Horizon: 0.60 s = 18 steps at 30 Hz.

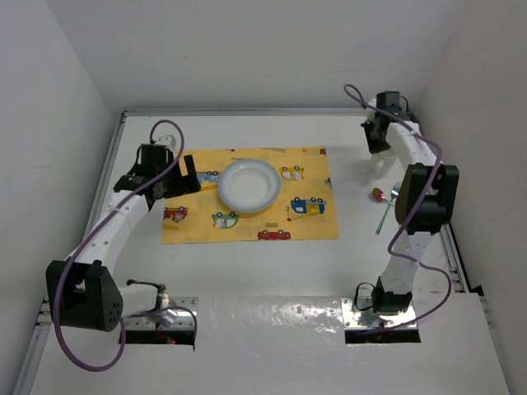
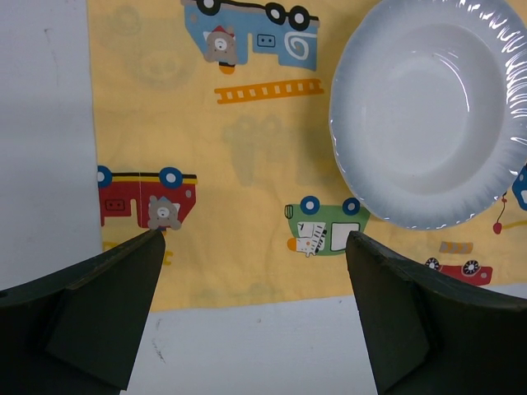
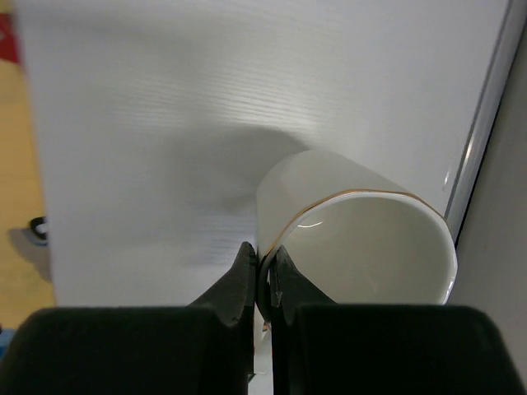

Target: Set the dinner table for one person

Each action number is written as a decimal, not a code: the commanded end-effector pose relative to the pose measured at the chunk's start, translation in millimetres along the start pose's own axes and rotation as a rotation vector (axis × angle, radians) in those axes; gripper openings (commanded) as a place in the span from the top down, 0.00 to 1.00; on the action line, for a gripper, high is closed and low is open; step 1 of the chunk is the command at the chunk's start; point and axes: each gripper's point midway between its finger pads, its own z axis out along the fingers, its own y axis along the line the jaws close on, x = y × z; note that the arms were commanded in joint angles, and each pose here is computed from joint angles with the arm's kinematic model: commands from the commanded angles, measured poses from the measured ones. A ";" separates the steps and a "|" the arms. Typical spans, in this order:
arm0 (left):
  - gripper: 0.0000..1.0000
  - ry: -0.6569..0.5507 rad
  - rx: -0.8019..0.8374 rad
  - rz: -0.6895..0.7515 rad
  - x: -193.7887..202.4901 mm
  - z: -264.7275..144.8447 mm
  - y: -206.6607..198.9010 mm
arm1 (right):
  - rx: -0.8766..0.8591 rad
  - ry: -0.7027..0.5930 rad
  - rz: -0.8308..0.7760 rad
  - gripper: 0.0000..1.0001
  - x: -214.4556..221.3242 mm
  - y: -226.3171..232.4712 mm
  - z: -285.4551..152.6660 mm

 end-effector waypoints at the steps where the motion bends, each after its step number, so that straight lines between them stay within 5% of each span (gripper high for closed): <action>1: 0.10 -0.073 0.039 0.027 -23.6 -6.7 -11.3 | 0.051 -0.331 -0.206 1.00 -96.8 17.5 -87.1; 9: 0.09 -0.075 0.034 0.034 -18.2 -11.0 -8.6 | -0.217 -0.428 -0.579 1.00 -110.3 113.9 -123.3; 18: 0.09 -0.088 0.020 0.032 -15.9 -18.5 -5.2 | -0.364 -0.500 -0.778 1.00 -112.8 162.9 -116.2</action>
